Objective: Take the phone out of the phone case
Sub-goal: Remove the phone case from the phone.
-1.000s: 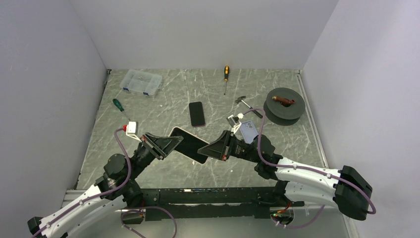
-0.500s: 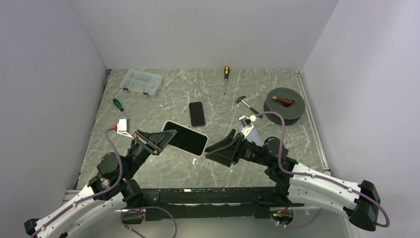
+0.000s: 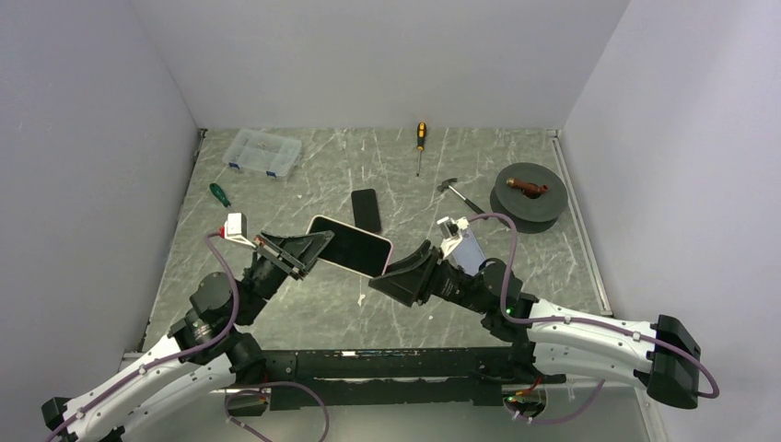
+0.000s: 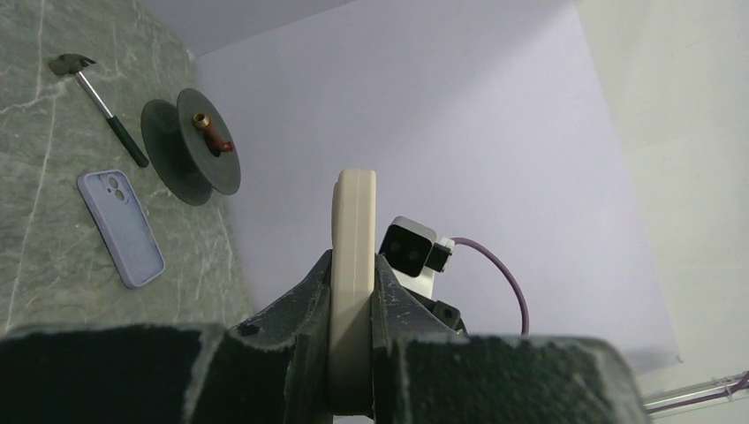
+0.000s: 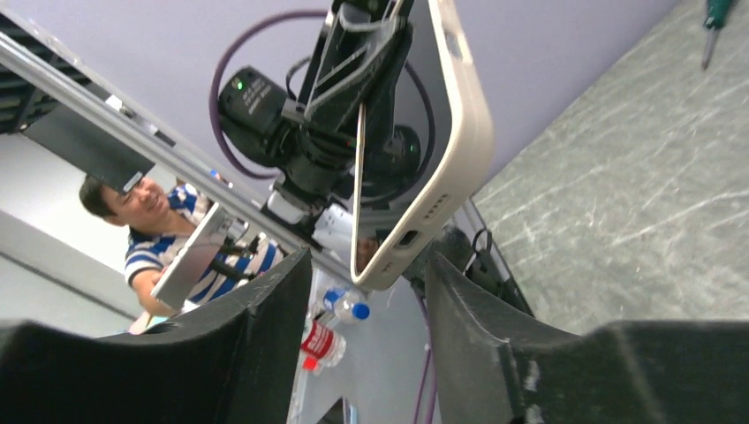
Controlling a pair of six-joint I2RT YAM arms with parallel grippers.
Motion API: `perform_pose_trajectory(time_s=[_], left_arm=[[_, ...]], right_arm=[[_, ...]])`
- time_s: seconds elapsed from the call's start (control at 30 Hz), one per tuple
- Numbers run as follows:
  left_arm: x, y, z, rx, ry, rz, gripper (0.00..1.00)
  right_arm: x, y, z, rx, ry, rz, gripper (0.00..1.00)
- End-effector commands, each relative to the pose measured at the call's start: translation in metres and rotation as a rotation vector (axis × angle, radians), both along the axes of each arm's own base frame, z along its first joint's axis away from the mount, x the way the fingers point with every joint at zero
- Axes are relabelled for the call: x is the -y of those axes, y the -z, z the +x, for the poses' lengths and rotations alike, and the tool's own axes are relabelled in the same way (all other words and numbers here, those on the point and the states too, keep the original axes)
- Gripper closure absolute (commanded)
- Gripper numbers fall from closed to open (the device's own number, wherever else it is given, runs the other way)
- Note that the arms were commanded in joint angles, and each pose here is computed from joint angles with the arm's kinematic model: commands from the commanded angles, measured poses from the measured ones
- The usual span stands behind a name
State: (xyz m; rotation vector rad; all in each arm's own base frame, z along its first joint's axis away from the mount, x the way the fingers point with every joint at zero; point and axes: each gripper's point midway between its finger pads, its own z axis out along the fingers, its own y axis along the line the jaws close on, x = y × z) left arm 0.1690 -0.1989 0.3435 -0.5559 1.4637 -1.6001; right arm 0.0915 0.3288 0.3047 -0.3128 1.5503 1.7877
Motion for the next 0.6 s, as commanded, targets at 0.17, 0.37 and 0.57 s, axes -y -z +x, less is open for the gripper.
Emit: perform_pose_trajectory(time_s=[0.17,0.37,0.57], left_arm=[[-0.019,-0.054,-0.010,0.060,-0.006,-0.189,1.00],[-0.019,-0.054,-0.009,0.053,-0.008,-0.195,1.00],[-0.019,-0.054,-0.008,0.049,-0.010,-0.196,1.00]], right_arm=[[0.002,-0.050,0.015,0.039,0.083,0.149,0.60],[-0.002,-0.055,0.011,0.050,0.052,0.159,0.60],[-0.006,-0.054,0.009,0.052,0.033,0.141,0.62]])
